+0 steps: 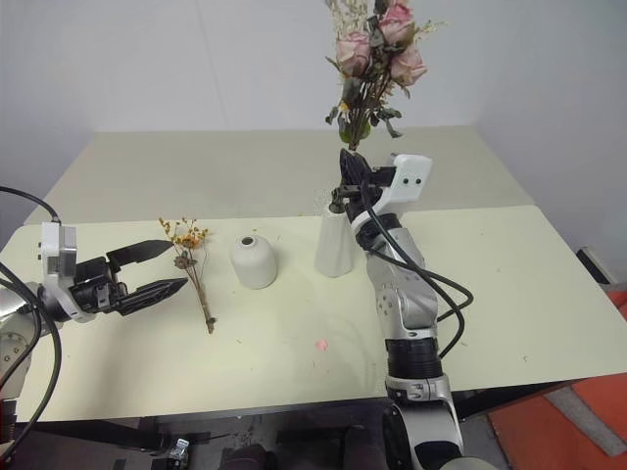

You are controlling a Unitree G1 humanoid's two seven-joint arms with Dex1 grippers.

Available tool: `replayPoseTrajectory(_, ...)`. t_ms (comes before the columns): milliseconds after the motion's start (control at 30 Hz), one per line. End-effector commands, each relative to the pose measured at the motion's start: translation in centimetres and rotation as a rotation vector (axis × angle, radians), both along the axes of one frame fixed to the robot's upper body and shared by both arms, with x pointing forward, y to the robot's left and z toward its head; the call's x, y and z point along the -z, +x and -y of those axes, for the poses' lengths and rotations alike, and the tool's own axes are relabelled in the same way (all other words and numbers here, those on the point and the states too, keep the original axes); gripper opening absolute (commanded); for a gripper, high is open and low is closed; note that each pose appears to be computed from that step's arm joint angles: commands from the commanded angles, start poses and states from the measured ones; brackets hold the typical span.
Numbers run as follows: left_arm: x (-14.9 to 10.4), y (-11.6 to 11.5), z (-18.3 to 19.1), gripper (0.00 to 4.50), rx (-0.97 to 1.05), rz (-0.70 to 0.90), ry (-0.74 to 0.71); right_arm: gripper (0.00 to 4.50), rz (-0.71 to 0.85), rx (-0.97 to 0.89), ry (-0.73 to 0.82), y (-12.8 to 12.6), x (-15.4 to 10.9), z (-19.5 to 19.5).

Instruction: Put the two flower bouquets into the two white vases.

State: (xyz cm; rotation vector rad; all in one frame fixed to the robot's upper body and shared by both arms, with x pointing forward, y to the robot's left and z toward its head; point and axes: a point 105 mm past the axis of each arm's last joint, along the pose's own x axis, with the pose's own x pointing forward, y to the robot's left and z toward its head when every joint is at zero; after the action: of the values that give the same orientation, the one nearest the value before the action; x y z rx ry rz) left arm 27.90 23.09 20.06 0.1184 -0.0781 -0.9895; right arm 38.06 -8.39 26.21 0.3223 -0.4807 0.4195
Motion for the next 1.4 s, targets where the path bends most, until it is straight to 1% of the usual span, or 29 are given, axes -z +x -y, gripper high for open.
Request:
replayPoseTrajectory(33, -1.4, -0.2, 0.1, 4.5, 0.012, 0.055, 0.013, 0.24, 0.068, 0.004, -0.005, -0.8, -0.9, -0.1)
replayPoseTrajectory(167, -1.4, -0.2, 0.2, 4.5, 0.011, 0.056, 0.012, 0.24, 0.072, 0.031, -0.042, -0.7, -0.6, -0.3)
replayPoseTrajectory(267, -1.4, -0.1, 0.2, 4.5, 0.01, 0.055, 0.012, 0.24, 0.08, 0.027, -0.037, -0.8, -0.6, -0.4)
replayPoseTrajectory(300, -1.4, -0.1, 0.1, 4.5, 0.009, 0.055, 0.011, 0.95, 0.084, 0.019, -0.03, -0.9, -0.7, -0.4)
replayPoseTrajectory(333, -1.3, -0.1, 0.1, 4.5, 0.008, 0.054, 0.011, 1.15, 0.087, 0.015, -0.027, -1.0, -0.7, -0.4)
replayPoseTrajectory(400, -1.3, -0.2, 0.1, 4.5, 0.006, 0.052, 0.009, 1.77, 0.096, 0.009, -0.033, -1.4, -0.8, -0.5)
replayPoseTrajectory(533, -0.8, -0.2, 0.0, 4.5, -0.026, 0.032, -0.001, 3.21, 0.09, -0.01, -0.059, -2.4, -0.3, -0.5)
replayPoseTrajectory(633, 0.5, 0.0, -0.4, 4.5, -0.122, -0.002, 0.047, 4.26, 0.058, 0.007, -0.107, -3.3, 0.7, 0.3)
replayPoseTrajectory(667, 1.1, 0.2, -0.8, 4.5, -0.183, -0.022, 0.073, 4.47, 0.041, 0.008, -0.125, -3.9, 1.2, 0.9)
replayPoseTrajectory(733, 2.2, 0.7, -1.4, 4.5, -0.311, -0.064, 0.098, 4.47, 0.01, 0.007, -0.179, -5.1, 2.2, 2.0)
replayPoseTrajectory(800, 2.7, 0.8, -1.4, 4.5, -0.391, -0.083, 0.109, 4.47, -0.02, -0.006, -0.235, -5.9, 2.8, 2.7)
replayPoseTrajectory(833, 3.3, 1.0, -1.3, 4.5, -0.49, -0.086, 0.142, 4.47, -0.04, -0.018, -0.263, -6.6, 3.2, 3.4)
replayPoseTrajectory(933, 4.0, 1.2, -0.6, 4.5, -0.721, -0.154, 0.164, 4.47, -0.117, -0.06, -0.392, -7.9, 3.7, 5.0)
replayPoseTrajectory(967, 4.1, 1.2, -0.3, 4.5, -0.753, -0.178, 0.166, 4.47, -0.148, -0.076, -0.423, -8.1, 3.8, 5.4)
replayPoseTrajectory(1067, 3.7, 1.4, 1.4, 4.5, -0.796, -0.266, 0.098, 4.47, -0.24, -0.146, -0.53, -8.7, 3.6, 6.6)
replayPoseTrajectory(1167, 3.7, 3.3, 1.7, 4.5, -0.934, -0.455, 0.069, 4.47, -0.3, -0.218, -0.648, -9.5, 3.2, 7.5)
replayPoseTrajectory(1233, 4.1, 4.3, 1.7, 4.5, -0.991, -0.538, 0.07, 4.47, -0.331, -0.269, -0.706, -10.1, 3.0, 7.8)
replayPoseTrajectory(1300, 4.4, 5.6, 2.2, 4.5, -1.01, -0.616, 0.022, 4.47, -0.358, -0.316, -0.772, -10.8, 2.9, 8.2)
replayPoseTrajectory(1400, 4.8, 6.8, 3.6, 4.5, -0.994, -0.685, 0.001, 4.47, -0.381, -0.311, -0.784, -11.0, 2.8, 8.8)
